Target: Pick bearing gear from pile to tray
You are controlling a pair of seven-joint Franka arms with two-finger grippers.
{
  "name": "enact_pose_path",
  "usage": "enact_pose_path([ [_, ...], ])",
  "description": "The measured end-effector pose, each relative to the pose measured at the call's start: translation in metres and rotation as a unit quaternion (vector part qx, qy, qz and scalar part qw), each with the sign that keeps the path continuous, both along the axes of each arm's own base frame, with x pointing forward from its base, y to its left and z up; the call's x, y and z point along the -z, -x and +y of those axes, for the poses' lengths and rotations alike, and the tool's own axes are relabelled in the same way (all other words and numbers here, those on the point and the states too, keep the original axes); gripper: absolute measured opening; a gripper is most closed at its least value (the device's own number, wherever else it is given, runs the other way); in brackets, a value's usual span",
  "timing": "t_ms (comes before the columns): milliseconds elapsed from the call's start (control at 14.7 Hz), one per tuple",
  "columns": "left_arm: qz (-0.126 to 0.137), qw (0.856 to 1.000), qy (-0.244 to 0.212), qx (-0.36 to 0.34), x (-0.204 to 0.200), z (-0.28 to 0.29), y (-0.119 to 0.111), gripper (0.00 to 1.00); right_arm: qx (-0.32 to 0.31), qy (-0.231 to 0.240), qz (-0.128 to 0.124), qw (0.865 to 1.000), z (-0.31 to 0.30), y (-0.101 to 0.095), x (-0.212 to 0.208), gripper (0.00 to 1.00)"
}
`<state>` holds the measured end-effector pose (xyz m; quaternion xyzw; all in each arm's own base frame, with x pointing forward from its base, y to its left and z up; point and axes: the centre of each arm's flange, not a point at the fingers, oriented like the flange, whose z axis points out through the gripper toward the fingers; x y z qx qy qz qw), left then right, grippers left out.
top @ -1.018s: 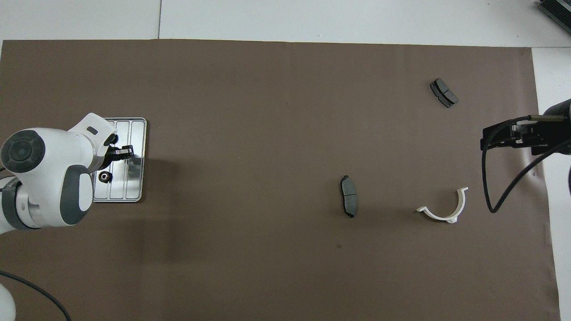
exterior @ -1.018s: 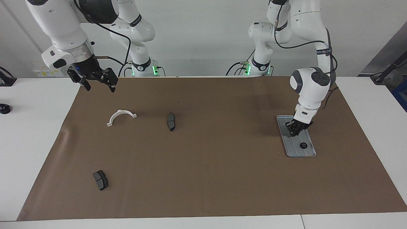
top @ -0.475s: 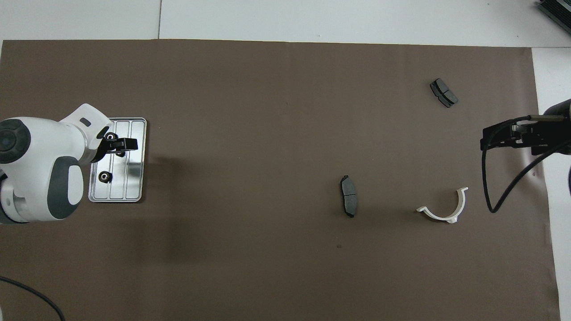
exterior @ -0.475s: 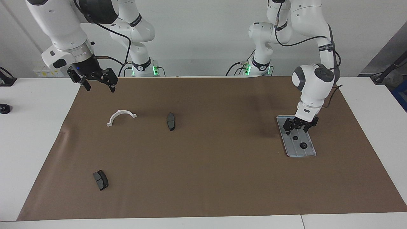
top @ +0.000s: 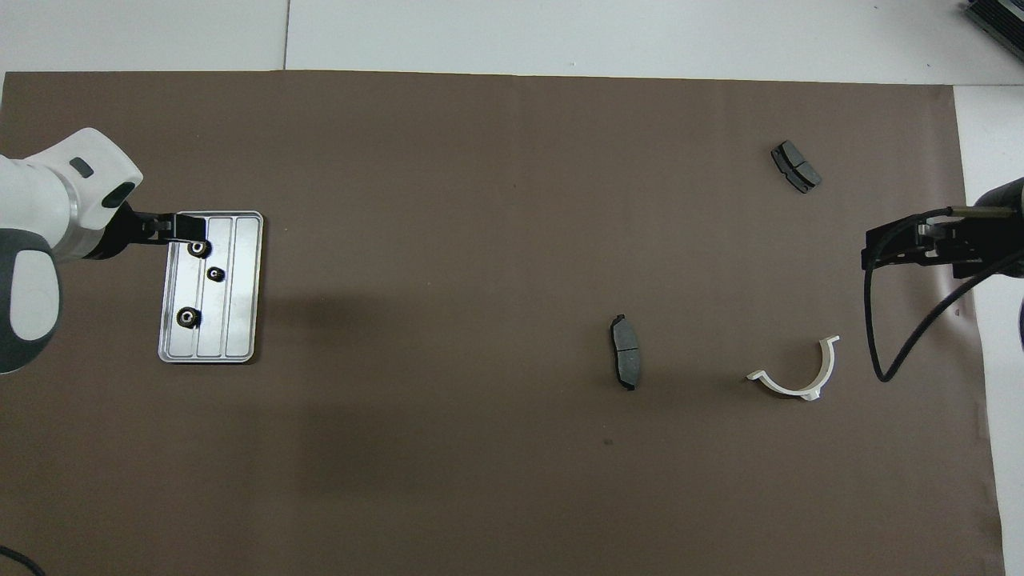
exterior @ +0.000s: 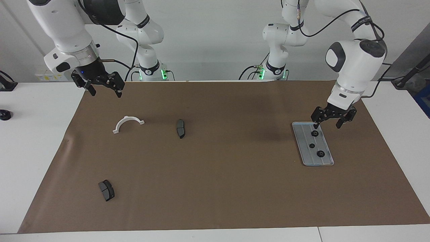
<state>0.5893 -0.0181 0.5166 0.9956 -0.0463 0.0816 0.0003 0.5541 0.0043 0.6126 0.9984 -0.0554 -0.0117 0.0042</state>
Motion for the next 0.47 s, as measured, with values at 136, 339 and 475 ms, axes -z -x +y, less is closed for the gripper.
enact_pose_path([
  [136, -0.007, 1.0, 0.0, 0.005, -0.037, 0.007, 0.001, 1.0, 0.0, 0.0, 0.0, 1.0, 0.0, 0.0, 0.0, 1.0],
  [339, -0.008, 1.0, -0.002, 0.0, -0.07, 0.023, 0.002, 1.0, 0.0, 0.0, 0.0, 1.0, 0.0, 0.0, 0.0, 1.0],
  [475, 0.0, 1.0, -0.003, -0.002, -0.083, 0.029, 0.005, 1.0, 0.0, 0.0, 0.0, 1.0, 0.0, 0.0, 0.0, 1.0],
])
